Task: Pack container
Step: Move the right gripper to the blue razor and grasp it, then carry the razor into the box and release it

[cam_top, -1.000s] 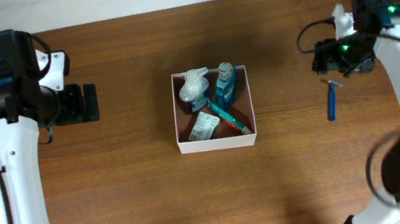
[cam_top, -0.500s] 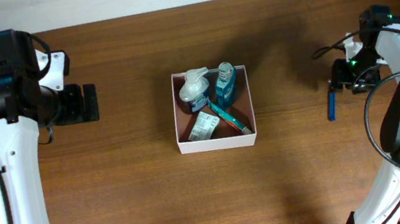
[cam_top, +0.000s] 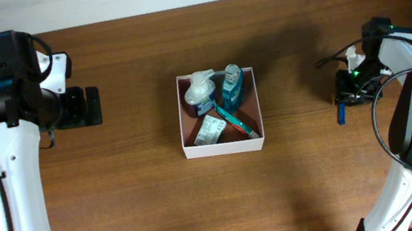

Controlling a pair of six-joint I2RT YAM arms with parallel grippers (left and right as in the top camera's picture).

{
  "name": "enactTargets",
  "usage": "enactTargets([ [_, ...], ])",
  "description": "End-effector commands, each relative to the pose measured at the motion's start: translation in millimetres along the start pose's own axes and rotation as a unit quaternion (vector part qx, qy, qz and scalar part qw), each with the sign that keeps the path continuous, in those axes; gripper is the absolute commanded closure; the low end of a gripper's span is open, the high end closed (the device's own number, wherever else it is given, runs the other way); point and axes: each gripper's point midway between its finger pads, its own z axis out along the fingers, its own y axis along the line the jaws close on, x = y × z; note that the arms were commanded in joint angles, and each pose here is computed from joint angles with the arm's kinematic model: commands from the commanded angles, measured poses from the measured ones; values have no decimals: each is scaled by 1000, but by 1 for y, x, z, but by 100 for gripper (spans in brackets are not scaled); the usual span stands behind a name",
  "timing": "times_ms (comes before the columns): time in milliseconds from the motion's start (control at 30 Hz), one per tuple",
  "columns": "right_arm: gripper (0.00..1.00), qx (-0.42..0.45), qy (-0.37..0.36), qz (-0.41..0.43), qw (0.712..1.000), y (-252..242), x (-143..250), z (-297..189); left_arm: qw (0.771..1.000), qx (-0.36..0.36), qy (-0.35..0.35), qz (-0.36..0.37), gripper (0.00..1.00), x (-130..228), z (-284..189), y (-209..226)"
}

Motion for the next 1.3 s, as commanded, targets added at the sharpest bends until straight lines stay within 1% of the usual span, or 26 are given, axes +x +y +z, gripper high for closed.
enactTargets([
  [0, 73, -3, 17, 10, 1000, 4, 11, 15, 1000, 0, -18, -7, 0, -2, -12, 0],
  [67, 74, -3, 21, 9, 1000, 5, 16, 21, 1000, 0, -18, -7, 0, -2, -12, 0],
  [100, 76, -3, 25, 13, 1000, 5, 19, 24, 1000, 0, -18, -7, 0, -2, -12, 0],
  [200, 91, -3, 32, 18, 999, 4, 23, 25, 1000, 0, -18, -7, 0, -2, -12, 0],
  [300, 96, -5, 39, 19, 999, 6, 25, 17, 1000, 0, -18, -7, 0, -2, -12, 0],
  [433, 96, -9, 28, 15, 999, 19, 20, -17, 1000, 0, -18, -7, 0, -2, -12, 0],
  [533, 96, -12, 2, -7, 1000, 39, 15, -56, 1000, 0, -18, -7, 0, -2, -12, 0],
  [633, 96, -13, -38, -45, 998, 70, 16, -104, 1000, 0, -18, -7, 0, -2, -12, 0],
  [767, 96, -21, -99, -131, 986, 126, 37, -170, 1000, 0, -18, -7, 0, -2, -12, 0],
  [867, 96, -29, -140, -228, 963, 171, 65, -205, 1000, 0, -18, -7, 0, -2, -12, 0],
  [900, 96, -33, -153, -275, 949, 190, 78, -213, 1000, 0, -18, -7, 0, -2, -12, 0],
  [967, 96, -38, -159, -337, 927, 214, 96, -218, 1000, 0, -18, -7, 0, -2, -12, 0],
  [1033, 96, -41, -153, -424, 892, 243, 120, -215, 1000, 0, -18, -7, 0, -2, -12, 0],
  [1067, 96, -41, -145, -474, 868, 258, 133, -210, 1000, 0, -18, -7, 0, -2, -12, 0],
  [1167, 96, -25, -125, -566, 815, 282, 154, -189, 1000, 0, -18, -7, 0, -2, -12, 0],
  [1267, 96, 1, -113, -604, 789, 294, 158, -165, 1000, 0, -18, -7, 0, -2, -12, 0],
])
